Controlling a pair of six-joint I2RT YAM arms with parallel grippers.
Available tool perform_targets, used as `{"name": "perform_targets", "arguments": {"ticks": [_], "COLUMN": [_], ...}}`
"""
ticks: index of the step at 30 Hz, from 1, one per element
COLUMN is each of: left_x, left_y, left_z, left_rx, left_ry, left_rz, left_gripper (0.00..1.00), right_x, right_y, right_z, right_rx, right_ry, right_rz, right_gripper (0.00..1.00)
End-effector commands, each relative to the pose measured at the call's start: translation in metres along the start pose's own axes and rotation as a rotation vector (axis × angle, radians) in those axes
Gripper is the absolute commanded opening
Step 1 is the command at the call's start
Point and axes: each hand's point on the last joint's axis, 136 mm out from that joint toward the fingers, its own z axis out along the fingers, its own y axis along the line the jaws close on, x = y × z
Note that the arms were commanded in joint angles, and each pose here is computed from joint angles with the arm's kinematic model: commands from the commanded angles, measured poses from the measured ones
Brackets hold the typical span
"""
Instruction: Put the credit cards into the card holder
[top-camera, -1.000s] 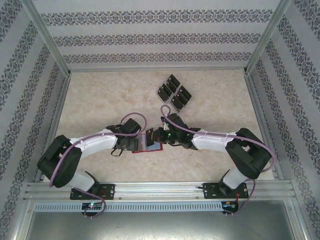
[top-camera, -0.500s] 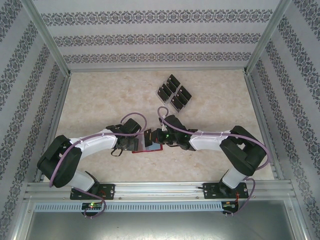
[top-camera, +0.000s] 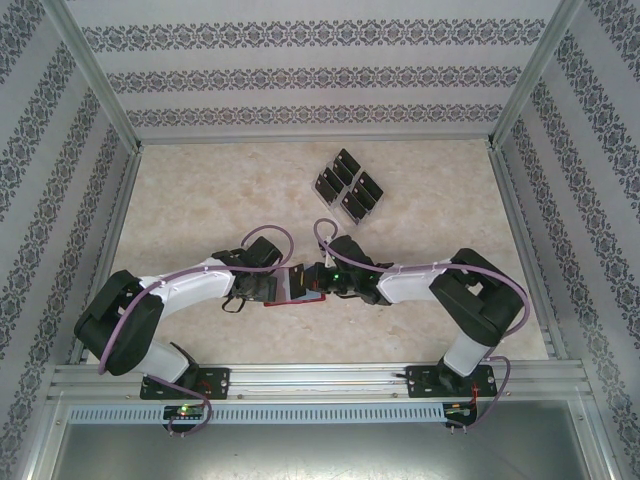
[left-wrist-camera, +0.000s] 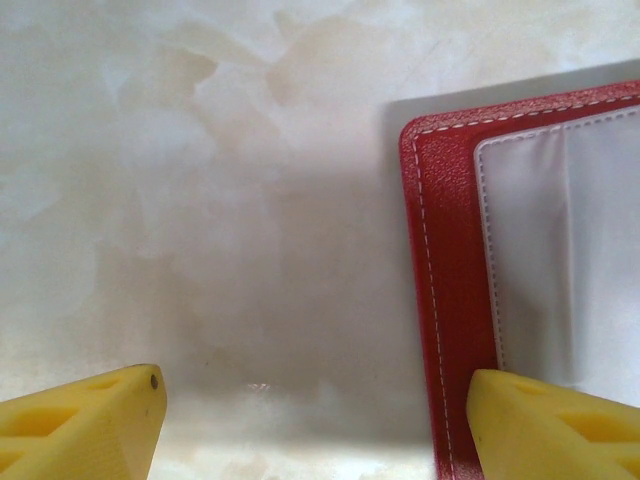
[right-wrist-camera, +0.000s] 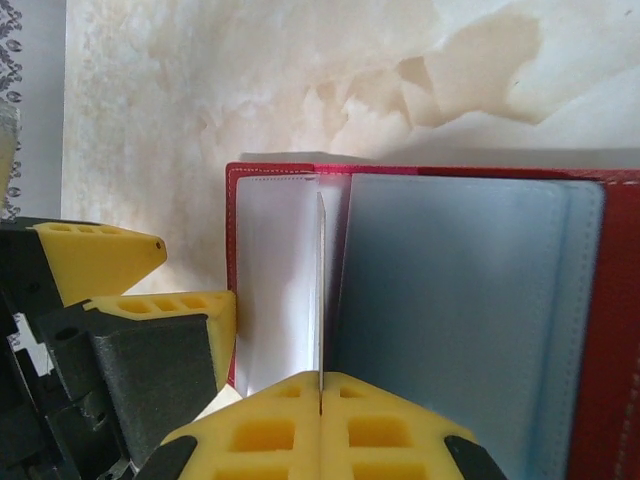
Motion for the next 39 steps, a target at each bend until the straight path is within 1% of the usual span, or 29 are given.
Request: {"name": "perform_targets", "arguments": {"ticks": [1, 11, 32, 36, 39], "left_x": [0.004, 0.004, 0.008, 0.008, 0.008], "left_y": [0.005, 0.004, 0.001, 0.001, 0.001], "left_z": [0.002, 0.001, 0.006, 0.005, 0.005], "left_rx": [-0.006, 0.0, 0.016, 0.016, 0.017], "left_ry": [0.019, 0.021, 0.039, 0.038, 0.036], "left_rz": [-0.024, -0.023, -0.023, -0.025, -0.026], "left_gripper": [0.8, 0.8, 0.78, 0.78, 0.77], "right_x": [0.005, 0.006, 0.015, 0.017, 0.016], "right_y": [-0.008, -0.015, -0.021, -0.025, -0.025], "right_z": [0.006, 0.005, 0.02, 0.016, 0.011], "right_rx": [-0.021, -0.022, 0.012, 0.039, 0.064], "right_ry": [0.023, 0.022, 0.094, 0.097, 0.093], "right_rz": [0.02, 0.048, 0.07, 0.067, 0.054], "right_gripper": [0.0, 0.0, 0.0, 0.1, 0.22]}}
